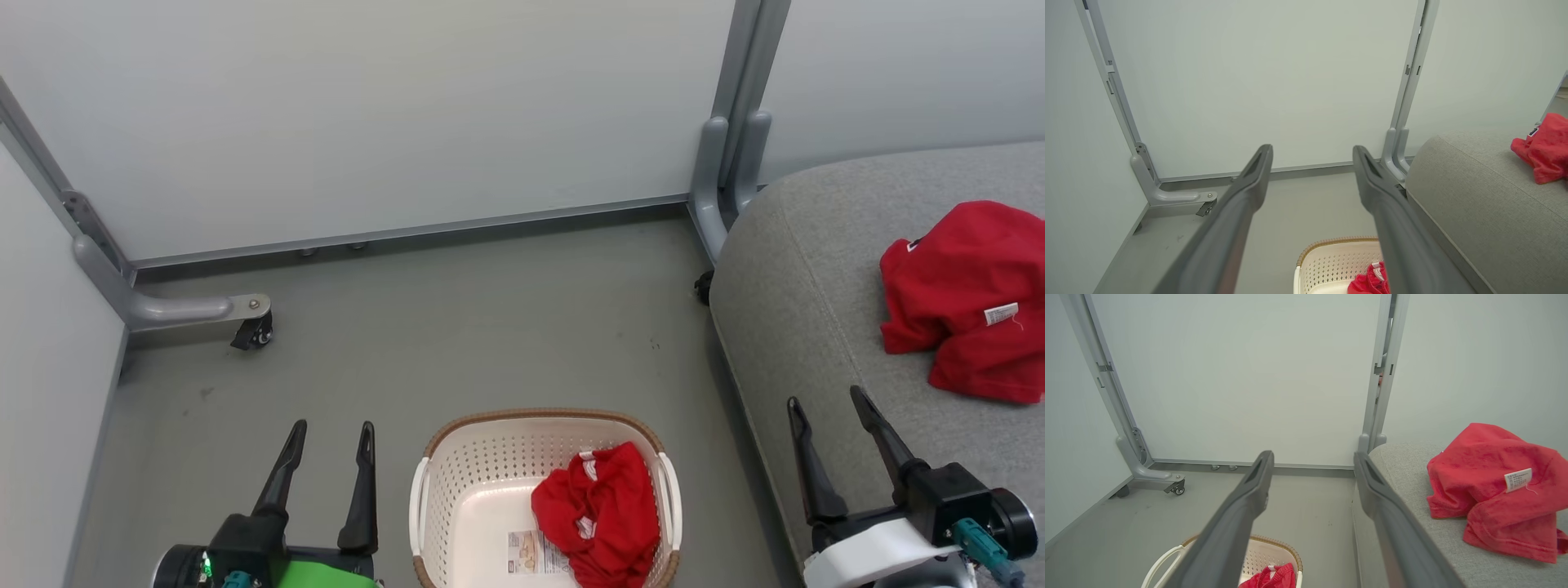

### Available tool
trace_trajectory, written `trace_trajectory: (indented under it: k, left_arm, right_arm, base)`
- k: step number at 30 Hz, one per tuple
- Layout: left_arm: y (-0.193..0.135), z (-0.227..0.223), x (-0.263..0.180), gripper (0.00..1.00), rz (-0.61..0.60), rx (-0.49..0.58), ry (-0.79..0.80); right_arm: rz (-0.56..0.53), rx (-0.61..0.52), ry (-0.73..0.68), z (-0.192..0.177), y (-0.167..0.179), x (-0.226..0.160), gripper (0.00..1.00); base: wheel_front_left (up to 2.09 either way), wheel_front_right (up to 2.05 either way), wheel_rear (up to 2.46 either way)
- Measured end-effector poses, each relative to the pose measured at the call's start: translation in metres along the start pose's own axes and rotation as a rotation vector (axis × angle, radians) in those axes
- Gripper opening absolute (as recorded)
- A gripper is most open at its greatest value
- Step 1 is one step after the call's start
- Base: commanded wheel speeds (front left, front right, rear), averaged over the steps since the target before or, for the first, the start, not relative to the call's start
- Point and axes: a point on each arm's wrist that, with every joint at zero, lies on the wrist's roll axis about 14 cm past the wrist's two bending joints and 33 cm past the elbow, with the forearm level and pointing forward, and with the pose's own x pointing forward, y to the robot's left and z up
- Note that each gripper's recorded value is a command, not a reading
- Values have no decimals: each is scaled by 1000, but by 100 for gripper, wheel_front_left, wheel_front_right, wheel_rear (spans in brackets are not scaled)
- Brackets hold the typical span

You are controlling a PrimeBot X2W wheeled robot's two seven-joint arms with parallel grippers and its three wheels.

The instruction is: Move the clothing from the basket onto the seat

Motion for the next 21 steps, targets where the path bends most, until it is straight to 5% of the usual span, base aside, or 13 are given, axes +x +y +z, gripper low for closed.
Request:
trace_trajectory:
  k: [21]
  left_arm:
    - [-6, -3, -3, 100, -20, 0, 10]
  right_arm:
    - [29, -9, 17, -4, 10, -9, 100]
  base:
    - [0, 0, 0]
